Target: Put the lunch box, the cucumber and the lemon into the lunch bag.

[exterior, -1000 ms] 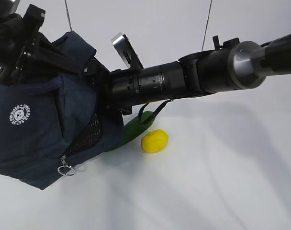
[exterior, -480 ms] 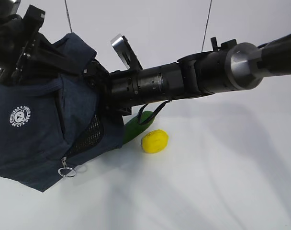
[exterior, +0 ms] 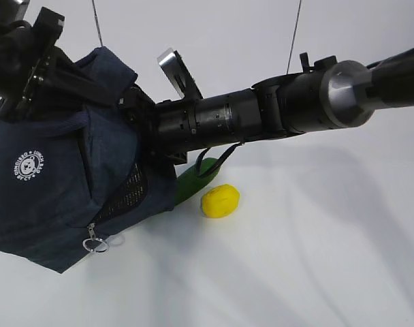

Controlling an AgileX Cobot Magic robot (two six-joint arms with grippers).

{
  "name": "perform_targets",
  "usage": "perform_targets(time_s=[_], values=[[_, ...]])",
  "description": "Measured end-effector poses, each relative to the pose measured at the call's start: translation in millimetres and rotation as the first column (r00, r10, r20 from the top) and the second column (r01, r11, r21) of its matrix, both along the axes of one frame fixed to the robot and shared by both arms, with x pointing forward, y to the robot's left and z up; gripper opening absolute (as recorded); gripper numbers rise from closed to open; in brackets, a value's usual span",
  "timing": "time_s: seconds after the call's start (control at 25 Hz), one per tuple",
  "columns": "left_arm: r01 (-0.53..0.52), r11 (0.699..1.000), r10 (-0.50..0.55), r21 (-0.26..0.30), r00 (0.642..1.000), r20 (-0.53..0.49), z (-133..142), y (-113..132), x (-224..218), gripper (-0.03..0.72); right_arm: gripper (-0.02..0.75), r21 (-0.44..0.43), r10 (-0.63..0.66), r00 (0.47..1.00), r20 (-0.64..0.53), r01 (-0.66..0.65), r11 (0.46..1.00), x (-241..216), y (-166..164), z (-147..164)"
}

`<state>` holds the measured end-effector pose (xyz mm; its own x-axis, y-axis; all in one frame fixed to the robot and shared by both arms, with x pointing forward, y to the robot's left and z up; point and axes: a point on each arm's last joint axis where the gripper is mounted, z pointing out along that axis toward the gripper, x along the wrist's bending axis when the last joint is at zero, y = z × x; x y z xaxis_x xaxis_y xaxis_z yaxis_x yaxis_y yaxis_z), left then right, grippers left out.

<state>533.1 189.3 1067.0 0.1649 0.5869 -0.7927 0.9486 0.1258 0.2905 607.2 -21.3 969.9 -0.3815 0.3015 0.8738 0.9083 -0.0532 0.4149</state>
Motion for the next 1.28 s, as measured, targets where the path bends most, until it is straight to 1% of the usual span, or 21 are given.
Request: perform_targets(time_s=[0.16,0.2,0.28,0.32,0.56,0.68,0.96,1.12,1.24,1.28], values=[[0.000,1.000,0.000,0.000,1.000,0.000,0.0,0.0,0.0,0.001,0.384,0.009,0.000,1.000,-0.002,0.000,1.000,0.2,0.3,1.2],[0.000,1.000,0.000,0.000,1.000,0.000,0.0,0.0,0.0,0.012,0.393,0.017,-0.002,1.000,-0.003,0.002,1.000,0.6,0.6,2.4],[0.010,1.000,-0.010,0.029,1.000,0.000,-3.1,1.1,0.1,0.003,0.409,0.024,-0.004,1.000,-0.003,0.004,1.000,1.0,0.8,3.5],[0.011,0.999,-0.011,0.031,1.000,-0.002,-4.0,1.1,0.5,0.001,0.412,0.024,-0.004,1.000,-0.003,0.004,1.000,1.0,0.8,3.5],[0.009,1.000,-0.009,0.026,1.000,-0.003,-3.7,0.9,0.6,0.001,0.417,0.026,0.001,1.000,-0.003,-0.001,1.000,0.6,0.9,3.6],[0.009,1.000,-0.009,0.026,1.000,-0.003,-3.7,0.9,0.6,0.000,0.418,0.041,0.022,1.000,-0.005,-0.022,0.999,-1.3,1.6,4.9],[0.007,0.997,-0.006,0.070,1.000,-0.013,-6.6,3.4,0.4,0.000,0.418,0.067,0.068,0.998,-0.008,-0.068,0.995,-4.7,1.4,6.7],[-0.007,0.997,0.009,0.072,1.000,-0.029,-6.6,11.5,1.7,0.000,0.418,0.091,0.098,0.995,-0.011,-0.096,0.991,-4.9,-2.0,7.7],[-0.024,0.997,0.028,0.079,0.999,-0.043,-6.9,25.2,3.4,0.000,0.418,0.125,0.120,0.993,-0.012,-0.118,0.985,-1.9,-11.5,10.8],[-0.031,0.995,0.036,0.090,0.998,-0.048,-7.8,31.4,4.0,0.000,0.418,0.142,0.129,0.992,-0.012,-0.126,0.982,-0.8,-15.1,12.2]])
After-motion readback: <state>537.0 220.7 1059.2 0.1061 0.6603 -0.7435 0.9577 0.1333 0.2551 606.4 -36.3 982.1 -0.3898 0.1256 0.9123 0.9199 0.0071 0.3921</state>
